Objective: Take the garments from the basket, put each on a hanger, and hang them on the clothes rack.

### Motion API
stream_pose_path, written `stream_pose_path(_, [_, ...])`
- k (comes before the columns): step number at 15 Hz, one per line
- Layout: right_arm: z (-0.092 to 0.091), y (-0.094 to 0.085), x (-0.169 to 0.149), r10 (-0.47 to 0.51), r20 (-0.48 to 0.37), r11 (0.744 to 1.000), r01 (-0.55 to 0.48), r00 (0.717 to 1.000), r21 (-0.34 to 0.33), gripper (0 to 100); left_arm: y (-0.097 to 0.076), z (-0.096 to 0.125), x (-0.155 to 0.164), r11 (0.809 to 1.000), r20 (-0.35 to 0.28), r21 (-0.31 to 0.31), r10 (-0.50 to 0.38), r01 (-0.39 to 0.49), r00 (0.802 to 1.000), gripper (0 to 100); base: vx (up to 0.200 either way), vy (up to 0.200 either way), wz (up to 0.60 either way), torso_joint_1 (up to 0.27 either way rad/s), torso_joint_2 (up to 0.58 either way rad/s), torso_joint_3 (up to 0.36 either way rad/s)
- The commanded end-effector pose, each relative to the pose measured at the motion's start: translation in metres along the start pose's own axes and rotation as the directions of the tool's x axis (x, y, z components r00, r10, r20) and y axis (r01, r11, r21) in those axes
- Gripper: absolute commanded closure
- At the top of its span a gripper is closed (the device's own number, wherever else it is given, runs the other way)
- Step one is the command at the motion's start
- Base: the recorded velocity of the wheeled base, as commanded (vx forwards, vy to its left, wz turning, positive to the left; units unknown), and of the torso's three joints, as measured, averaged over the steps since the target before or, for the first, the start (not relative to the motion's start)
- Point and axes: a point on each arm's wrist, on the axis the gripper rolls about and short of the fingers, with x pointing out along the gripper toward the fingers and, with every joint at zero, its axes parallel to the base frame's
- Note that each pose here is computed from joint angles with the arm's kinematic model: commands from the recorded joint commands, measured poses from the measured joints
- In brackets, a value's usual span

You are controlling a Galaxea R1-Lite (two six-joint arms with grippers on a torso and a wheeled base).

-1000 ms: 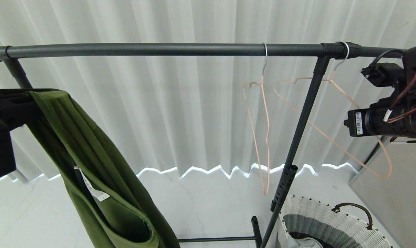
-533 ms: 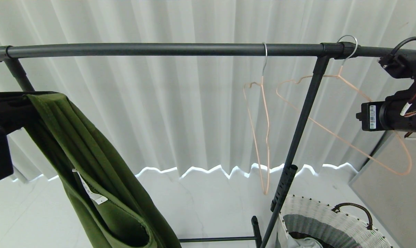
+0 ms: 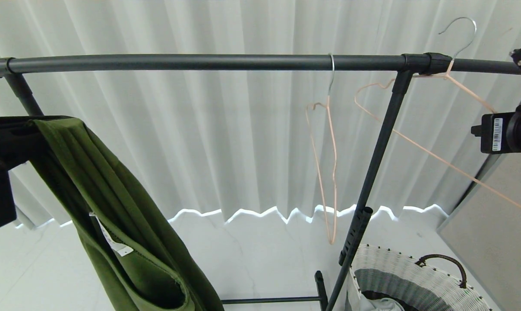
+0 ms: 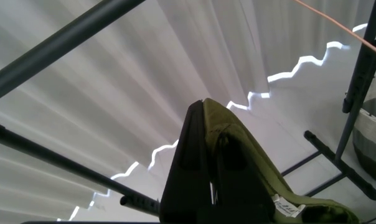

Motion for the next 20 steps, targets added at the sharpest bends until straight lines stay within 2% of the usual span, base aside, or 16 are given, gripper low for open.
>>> stream_pose_path(1, [0.002, -0.003, -0.007, -0.015, 0.018, 1.000, 0.015, 1.000, 0.003, 100, 0.000, 0.000, 0.001, 1.000, -0.003, 0.001, 0.001, -0.001, 1.000, 100, 0.000, 0.000, 0.00, 0.000, 0.00, 0.000])
stream_pose_path(4, [-0.004, -0.009, -0.018, -0.056, 0.026, 0.998, 0.057, 0.998, -0.011, 100, 0.000, 0.000, 0.000, 1.000, -0.001, 0.001, 0.003, -0.003, 1.000, 100, 0.000, 0.000, 0.00, 0.000, 0.00, 0.000])
stream_pose_path(7, [-0.011, -0.015, -0.032, -0.074, 0.034, 0.996, 0.076, 0.997, -0.057, 100, 0.000, 0.000, 0.000, 1.000, -0.005, 0.002, 0.008, -0.008, 1.000, 100, 0.000, 0.000, 0.00, 0.000, 0.00, 0.000])
stream_pose_path(10, [-0.017, -0.019, -0.038, -0.097, 0.036, 0.992, 0.099, 0.995, -0.077, 100, 0.001, 0.000, 0.001, 1.000, -0.010, 0.000, 0.019, -0.019, 1.000, 100, -0.200, 0.000, 0.00, 0.009, 0.00, 0.004])
stream_pose_path(19, [-0.025, -0.023, -0.046, -0.099, 0.032, 0.992, 0.101, 0.995, -0.081, 100, -0.001, -0.006, 0.003, 0.999, -0.030, 0.031, 0.013, -0.013, 0.999, 100, -0.200, 0.000, 0.00, -0.001, 0.00, 0.004])
stream_pose_path(20, [-0.025, -0.023, -0.046, -0.097, 0.031, 0.992, 0.099, 0.995, -0.082, 100, -0.002, -0.006, 0.003, 0.999, -0.027, 0.029, 0.015, -0.014, 1.000, 100, 0.000, 0.000, 0.00, 0.000, 0.00, 0.000])
